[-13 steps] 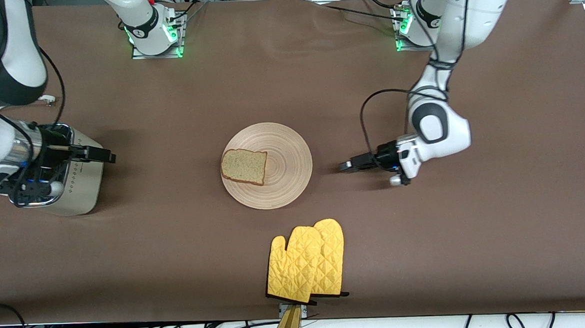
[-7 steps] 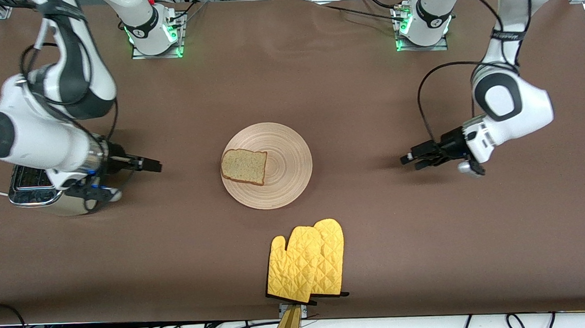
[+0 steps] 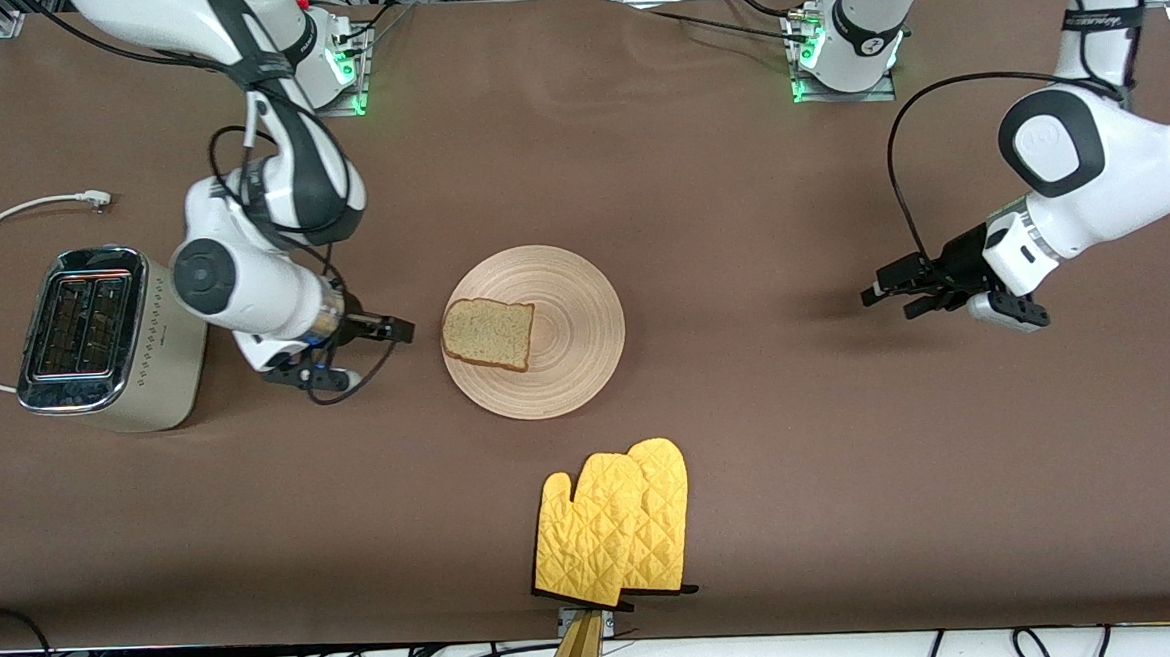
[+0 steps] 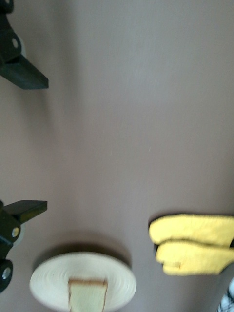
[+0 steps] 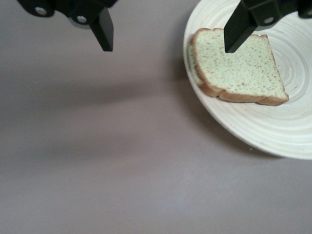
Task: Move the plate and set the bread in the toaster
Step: 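Release the plate with the left gripper while the right gripper reaches the bread, then withdraw the left gripper while the right gripper grasps the bread slice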
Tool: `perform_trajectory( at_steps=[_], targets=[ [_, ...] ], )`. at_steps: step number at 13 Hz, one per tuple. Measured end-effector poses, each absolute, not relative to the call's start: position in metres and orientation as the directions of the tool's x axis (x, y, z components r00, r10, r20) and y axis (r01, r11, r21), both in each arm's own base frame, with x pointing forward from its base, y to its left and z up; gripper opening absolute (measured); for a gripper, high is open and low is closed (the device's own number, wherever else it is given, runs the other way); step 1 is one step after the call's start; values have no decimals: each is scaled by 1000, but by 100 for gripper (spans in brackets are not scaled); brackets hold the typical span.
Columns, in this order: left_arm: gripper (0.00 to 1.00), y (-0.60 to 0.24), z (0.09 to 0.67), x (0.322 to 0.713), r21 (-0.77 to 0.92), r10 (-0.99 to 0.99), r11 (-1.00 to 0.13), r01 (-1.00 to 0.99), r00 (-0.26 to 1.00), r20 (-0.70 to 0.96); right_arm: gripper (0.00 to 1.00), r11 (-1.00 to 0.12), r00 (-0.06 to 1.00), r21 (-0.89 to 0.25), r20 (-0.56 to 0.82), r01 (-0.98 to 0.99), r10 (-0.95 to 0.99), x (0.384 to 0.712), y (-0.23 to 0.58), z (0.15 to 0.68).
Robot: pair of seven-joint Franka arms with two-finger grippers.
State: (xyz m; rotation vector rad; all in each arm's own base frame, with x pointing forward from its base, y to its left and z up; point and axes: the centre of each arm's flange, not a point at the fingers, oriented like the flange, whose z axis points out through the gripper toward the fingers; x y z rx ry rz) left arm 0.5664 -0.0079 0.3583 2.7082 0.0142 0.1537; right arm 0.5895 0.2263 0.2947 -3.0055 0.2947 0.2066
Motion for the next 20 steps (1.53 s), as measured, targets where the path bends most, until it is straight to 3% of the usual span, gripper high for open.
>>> perform_trajectory(
  at_steps=[5,11,18,20],
  targets=[
    [100,-65,464,581,89,100,-991,101,995,-16,100,-978,977,-92,-123,-186,-174,585,252,256],
    [100,-53,543,575,-59,127,-991,122,987,-95,100,-981,981,-91,-108,-169,-159,582,264,239],
    [100,-26,577,569,-45,207,-978,202,969,-135,100,-985,983,-81,-121,-151,-141,575,274,228],
    [100,-26,583,568,-44,208,-978,204,969,-134,94,-986,983,-79,-123,-149,-139,574,276,227]
  ],
)
